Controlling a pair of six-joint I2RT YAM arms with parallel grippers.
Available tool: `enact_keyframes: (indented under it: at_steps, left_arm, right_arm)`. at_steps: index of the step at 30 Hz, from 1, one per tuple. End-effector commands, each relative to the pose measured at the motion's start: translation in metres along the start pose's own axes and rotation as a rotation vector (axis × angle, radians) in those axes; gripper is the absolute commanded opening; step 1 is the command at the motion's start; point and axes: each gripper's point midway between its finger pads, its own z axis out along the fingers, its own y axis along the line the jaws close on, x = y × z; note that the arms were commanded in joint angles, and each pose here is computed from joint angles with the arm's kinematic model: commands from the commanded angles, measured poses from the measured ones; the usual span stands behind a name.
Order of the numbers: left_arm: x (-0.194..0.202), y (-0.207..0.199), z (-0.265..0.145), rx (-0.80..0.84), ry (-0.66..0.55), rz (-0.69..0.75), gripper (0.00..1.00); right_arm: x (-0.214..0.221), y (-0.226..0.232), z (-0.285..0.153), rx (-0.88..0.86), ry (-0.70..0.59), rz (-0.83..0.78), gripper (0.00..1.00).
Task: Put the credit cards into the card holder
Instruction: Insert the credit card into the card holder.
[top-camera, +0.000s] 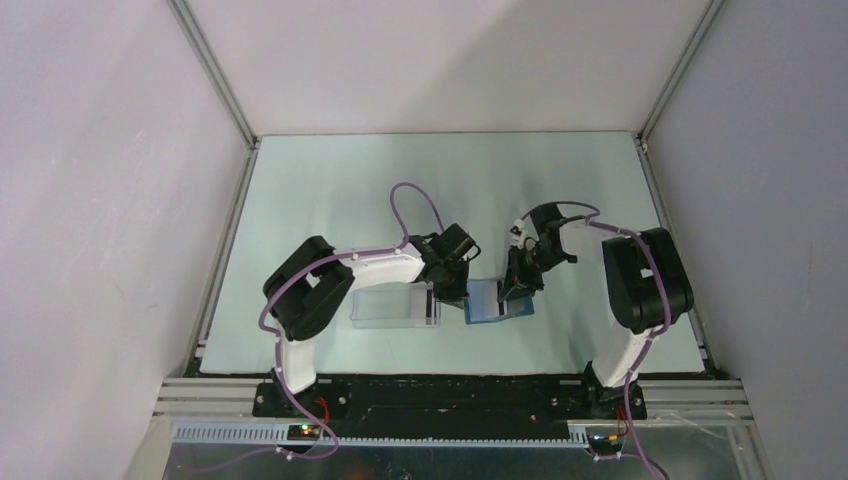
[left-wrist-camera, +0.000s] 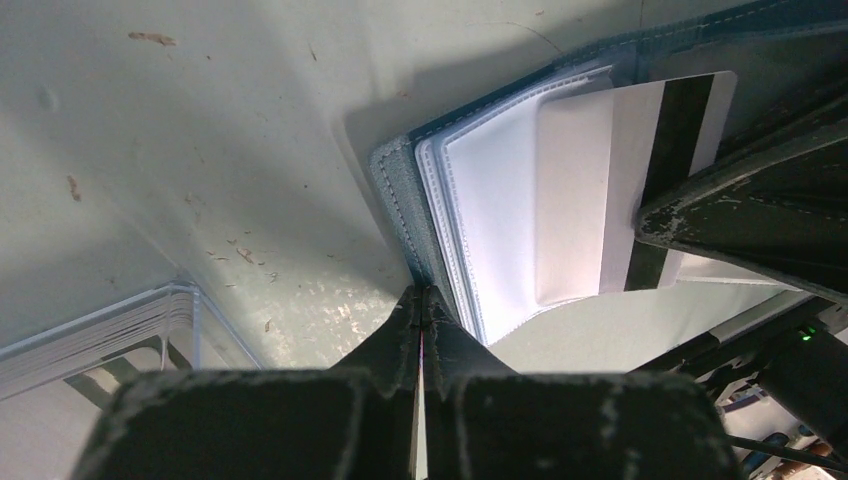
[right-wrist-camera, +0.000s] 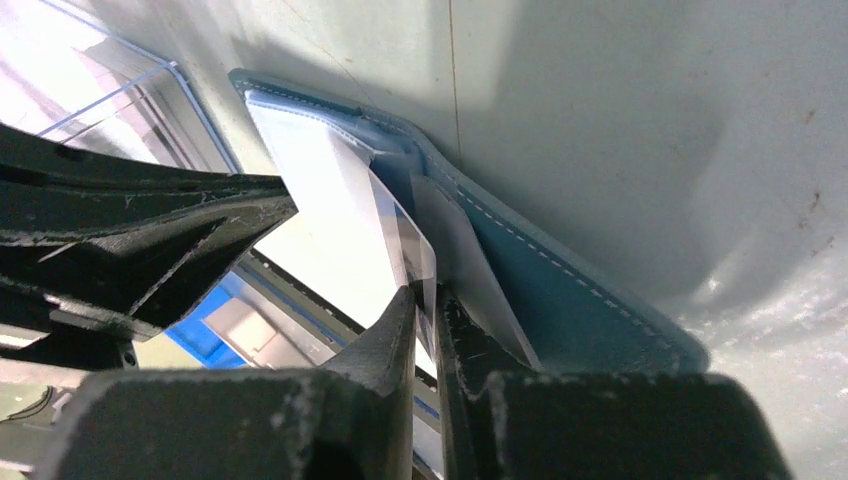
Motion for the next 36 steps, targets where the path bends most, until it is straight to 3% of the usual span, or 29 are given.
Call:
enact_keyframes:
  at_steps: [1, 15, 25, 29, 36]
  left_arm:
    - [-0.002, 0.010, 0.017, -0.038, -0.006, 0.028, 0.00]
    - [-0.003, 0.011, 0.016, -0.043, -0.006, 0.032, 0.00]
    - [-0.005, 0.009, 0.015, -0.042, -0.010, 0.041, 0.00]
    - [-0.007, 0.007, 0.013, -0.040, -0.016, 0.046, 0.00]
    - [-0.008, 0.005, 0.011, -0.035, -0.020, 0.051, 0.00]
  right_arm:
    - [0.007, -0.014, 0.009, 0.106, 0.047, -0.018, 0.15]
    - [0.001, 0.008, 0.017, 0.136, 0.040, -0.096, 0.43]
    - [0.008, 0.035, 0.028, 0.092, 0.069, -0.175, 0.56]
    - [0.013, 0.051, 0.030, 0.028, 0.084, -0.216, 0.56]
    - [0.015, 0.072, 0.026, -0.069, 0.081, -0.263, 0.40]
